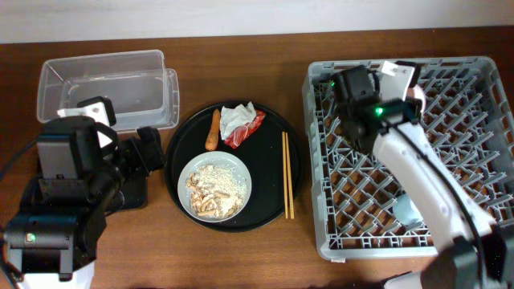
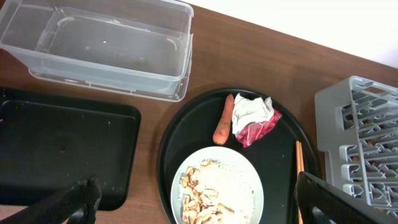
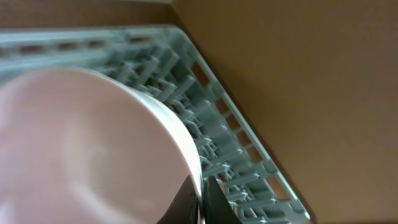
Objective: Sort waste into correct bins and load items into the dishwasher rack
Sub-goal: 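Grasp the pink bowl with the right gripper and place it in the rack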
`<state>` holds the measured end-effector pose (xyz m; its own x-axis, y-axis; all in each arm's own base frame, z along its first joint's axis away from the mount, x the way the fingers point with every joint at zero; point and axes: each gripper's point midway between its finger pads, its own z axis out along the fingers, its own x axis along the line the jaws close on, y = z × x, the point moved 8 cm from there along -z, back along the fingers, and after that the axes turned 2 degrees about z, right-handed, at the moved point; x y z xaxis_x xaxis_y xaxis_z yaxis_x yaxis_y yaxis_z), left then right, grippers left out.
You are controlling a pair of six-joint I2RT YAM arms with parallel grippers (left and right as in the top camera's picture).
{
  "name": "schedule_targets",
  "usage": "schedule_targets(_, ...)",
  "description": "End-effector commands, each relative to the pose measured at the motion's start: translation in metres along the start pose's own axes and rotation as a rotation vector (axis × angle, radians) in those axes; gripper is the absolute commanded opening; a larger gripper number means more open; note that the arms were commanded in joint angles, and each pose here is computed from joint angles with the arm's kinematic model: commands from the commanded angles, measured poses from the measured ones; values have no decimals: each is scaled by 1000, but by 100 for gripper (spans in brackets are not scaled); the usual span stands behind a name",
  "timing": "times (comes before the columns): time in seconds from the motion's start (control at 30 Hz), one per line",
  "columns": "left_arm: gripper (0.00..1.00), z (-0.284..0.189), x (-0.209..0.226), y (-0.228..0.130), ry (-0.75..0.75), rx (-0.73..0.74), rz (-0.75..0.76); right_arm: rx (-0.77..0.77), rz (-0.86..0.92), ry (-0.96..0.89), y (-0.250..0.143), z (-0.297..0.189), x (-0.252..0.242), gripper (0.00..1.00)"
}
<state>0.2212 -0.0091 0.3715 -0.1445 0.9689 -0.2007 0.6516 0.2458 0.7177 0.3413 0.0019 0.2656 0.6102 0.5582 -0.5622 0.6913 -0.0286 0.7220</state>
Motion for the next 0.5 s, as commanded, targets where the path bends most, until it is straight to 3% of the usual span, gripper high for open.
schedule_targets(0.0, 99, -5, 1, 3, 8, -21, -15, 71, -156, -146, -16, 50, 19, 4)
schedule_targets(0.2, 99, -5, 2, 0, 12, -7, -15, 113, -270, -168, -37, 68, 49, 4)
schedule_targets(0.4, 99, -5, 2, 0, 12, -7, -15, 35, -381, -63, -45, 21, 81, 6)
schedule_targets(0.47, 99, -5, 2, 0, 12, -7, -15, -3, -422, -30, -49, 0, 90, 45)
